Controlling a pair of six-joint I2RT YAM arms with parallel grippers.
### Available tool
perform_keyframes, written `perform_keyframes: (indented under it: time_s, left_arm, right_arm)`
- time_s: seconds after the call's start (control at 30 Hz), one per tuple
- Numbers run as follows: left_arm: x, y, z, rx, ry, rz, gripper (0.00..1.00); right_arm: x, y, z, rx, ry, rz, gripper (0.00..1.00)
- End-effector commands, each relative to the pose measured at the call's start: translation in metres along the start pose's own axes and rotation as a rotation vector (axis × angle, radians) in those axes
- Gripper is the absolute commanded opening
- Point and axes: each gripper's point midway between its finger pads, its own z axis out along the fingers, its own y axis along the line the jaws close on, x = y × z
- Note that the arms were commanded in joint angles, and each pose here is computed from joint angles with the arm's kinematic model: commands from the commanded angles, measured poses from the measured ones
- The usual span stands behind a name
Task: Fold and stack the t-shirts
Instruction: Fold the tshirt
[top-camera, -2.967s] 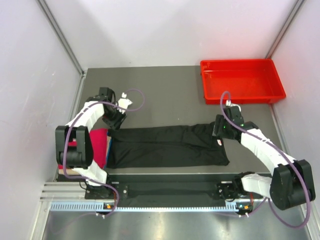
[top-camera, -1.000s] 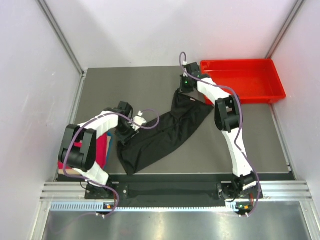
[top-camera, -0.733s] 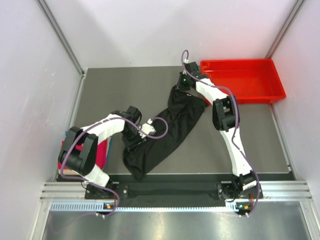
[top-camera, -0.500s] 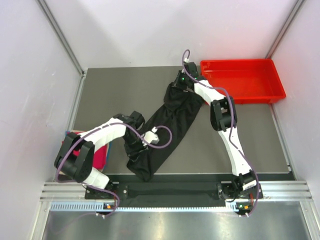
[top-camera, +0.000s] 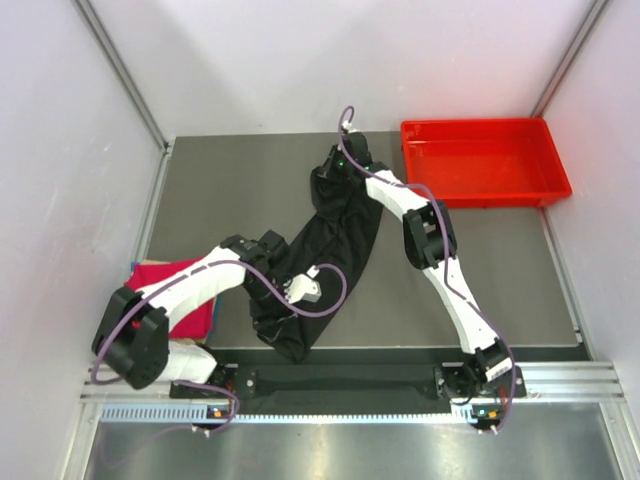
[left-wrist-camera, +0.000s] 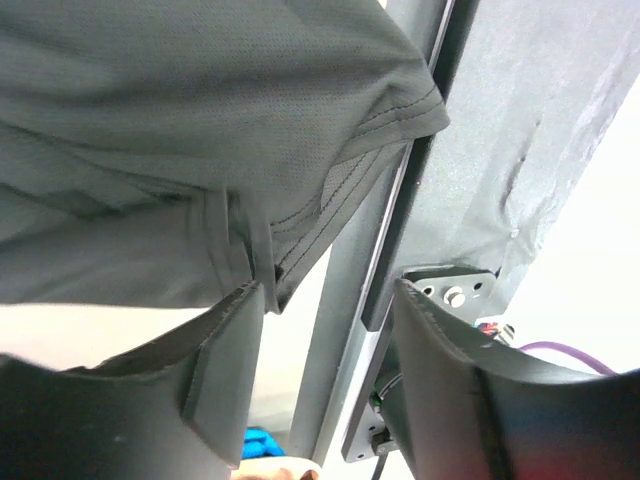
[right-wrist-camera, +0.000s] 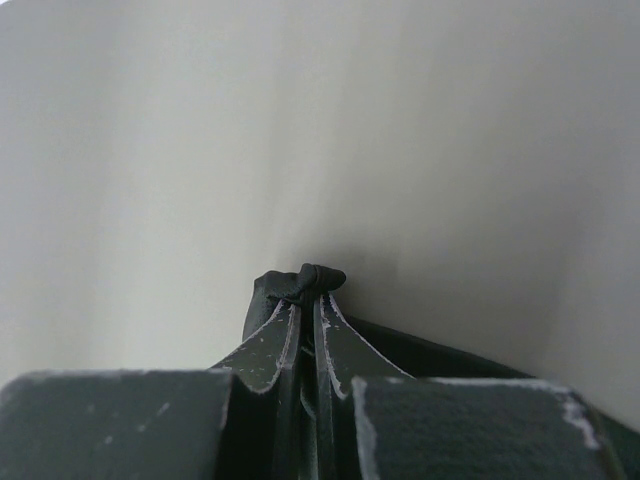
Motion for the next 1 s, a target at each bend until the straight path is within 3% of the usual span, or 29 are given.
perform_keyframes:
  time_s: [0.0,0.07,0.17,0.2,0.3,0.33,0.5,0.57,0.6,0.73,0.97]
  left_arm:
    - [-0.006,-0.010,-0.013,-0.014,-0.058,0.027,0.63]
    - [-0.007,-0.003,-0.019,-0.074,-0.063,0.024,0.71]
    - [-0.005,0.009,-0.023,-0.159,-0.054,-0.027,0.77]
    - [-0.002,0.017,-0.027,-0.214,-0.035,-0.060,0.77]
    - [-0.004,0.036,-0.042,-0.333,-0.046,-0.119,0.77]
    - [-0.008,0.040,-0.048,-0.365,-0.070,-0.129,0.77]
    - [-0.032,0.071,-0.083,-0.485,-0.232,-0.257,0.75]
    - [-0.033,0.086,-0.086,-0.495,-0.253,-0.321,0.73]
    - [-0.034,0.093,-0.086,-0.511,-0.261,-0.347,0.72]
    - [-0.036,0.105,-0.057,-0.423,-0.203,-0.385,0.71]
    - [-0.038,0.132,-0.042,-0.441,-0.147,-0.410,0.71]
  right_arm:
    - [-0.022,0.028,0.007,-0.053,-0.114,-0.024,0.00]
    - [-0.036,0.028,0.005,-0.034,-0.161,-0.036,0.00]
    - [-0.052,0.030,-0.003,-0.015,-0.196,-0.060,0.25]
    - [-0.056,0.031,-0.007,-0.011,-0.198,-0.070,0.42]
    - [-0.077,0.035,-0.030,0.014,-0.212,-0.129,0.63]
    - [-0.081,0.036,-0.037,0.023,-0.212,-0.162,0.65]
    - [-0.126,0.041,-0.100,0.115,-0.262,-0.215,0.66]
    - [-0.138,0.023,-0.126,0.222,-0.283,-0.219,0.63]
    - [-0.137,0.015,-0.133,0.268,-0.282,-0.224,0.56]
    - [-0.123,-0.044,-0.158,0.505,-0.234,-0.227,0.36]
    - [-0.088,-0.099,-0.152,0.616,-0.100,-0.196,0.34]
